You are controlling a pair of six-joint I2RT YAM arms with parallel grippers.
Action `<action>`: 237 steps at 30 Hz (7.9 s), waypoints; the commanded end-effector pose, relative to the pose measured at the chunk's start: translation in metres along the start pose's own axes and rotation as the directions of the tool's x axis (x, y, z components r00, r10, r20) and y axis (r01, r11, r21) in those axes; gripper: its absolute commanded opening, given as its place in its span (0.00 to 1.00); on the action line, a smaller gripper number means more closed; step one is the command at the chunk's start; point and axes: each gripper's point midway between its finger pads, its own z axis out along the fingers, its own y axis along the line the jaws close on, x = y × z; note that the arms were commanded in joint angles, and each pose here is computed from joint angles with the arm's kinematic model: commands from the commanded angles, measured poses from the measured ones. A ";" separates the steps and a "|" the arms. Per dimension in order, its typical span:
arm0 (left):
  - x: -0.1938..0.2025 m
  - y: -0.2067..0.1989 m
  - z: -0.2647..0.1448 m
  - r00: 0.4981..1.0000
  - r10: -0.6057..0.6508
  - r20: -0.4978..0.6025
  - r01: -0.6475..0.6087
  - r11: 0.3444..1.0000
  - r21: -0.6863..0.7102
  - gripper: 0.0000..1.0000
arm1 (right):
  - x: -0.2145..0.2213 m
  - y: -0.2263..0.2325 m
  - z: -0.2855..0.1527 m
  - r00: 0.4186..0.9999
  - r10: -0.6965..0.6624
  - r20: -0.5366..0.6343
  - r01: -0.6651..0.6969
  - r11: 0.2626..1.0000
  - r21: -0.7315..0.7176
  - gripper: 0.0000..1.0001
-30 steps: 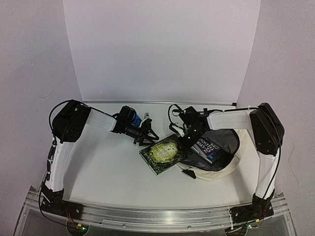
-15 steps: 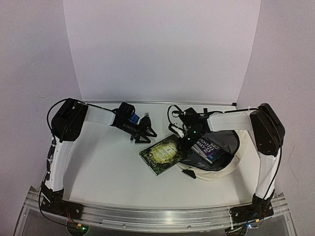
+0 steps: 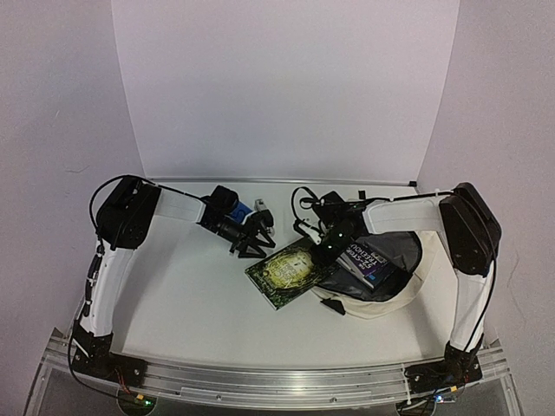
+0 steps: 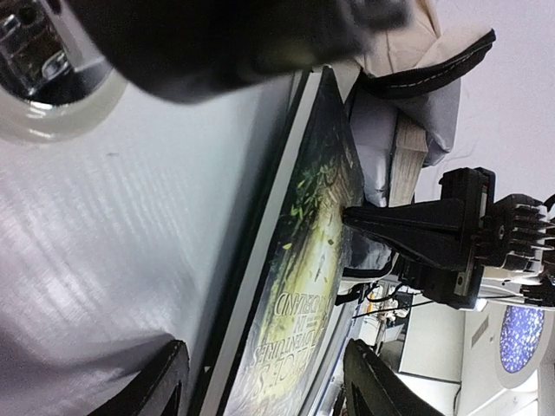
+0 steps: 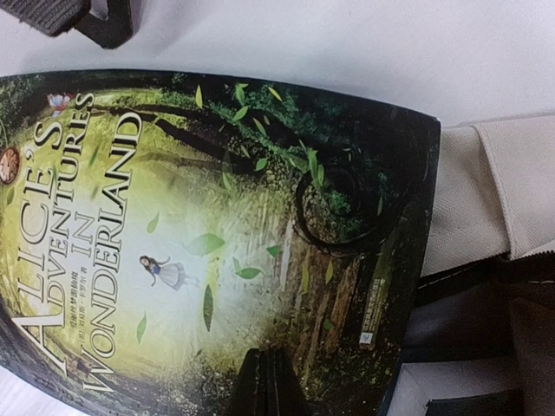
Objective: Pack the student bag
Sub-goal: Pick up the book from the center of the board.
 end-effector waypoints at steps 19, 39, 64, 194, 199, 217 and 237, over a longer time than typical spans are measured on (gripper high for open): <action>0.039 -0.050 0.031 0.989 0.093 -0.116 -0.069 0.978 0.197 0.39 | 0.051 0.002 0.033 0.974 0.056 -0.219 -0.051 0.998 0.028 0.00; 0.026 -0.023 0.011 0.999 0.018 0.045 -0.019 1.000 0.020 0.57 | -0.008 0.037 -0.078 0.999 0.000 0.047 0.008 0.986 -0.167 0.38; 0.038 -0.015 0.020 0.998 0.022 0.065 -0.022 1.000 0.000 0.70 | 0.067 0.110 -0.063 0.950 0.280 -0.136 -0.310 0.818 -0.484 0.85; 0.218 -0.257 -0.025 0.745 0.665 -0.049 -0.624 0.721 0.300 0.00 | 0.030 0.095 -0.222 0.998 0.056 0.018 -0.025 0.687 -0.726 0.79; 0.217 -0.263 -0.026 0.734 0.679 -0.027 -0.639 0.703 0.314 0.00 | 0.031 0.109 -0.232 0.998 0.038 0.040 0.006 0.647 -0.763 0.48; 0.129 -0.231 -0.116 0.732 0.443 0.518 -0.471 0.878 -0.084 1.00 | -0.026 0.065 -0.279 0.957 0.236 0.169 -0.034 0.669 -0.742 0.00; 0.127 -0.265 -0.111 0.732 0.335 0.593 -0.516 0.841 0.162 0.94 | -0.100 0.022 -0.330 0.762 0.555 0.333 -0.059 0.572 -0.818 0.00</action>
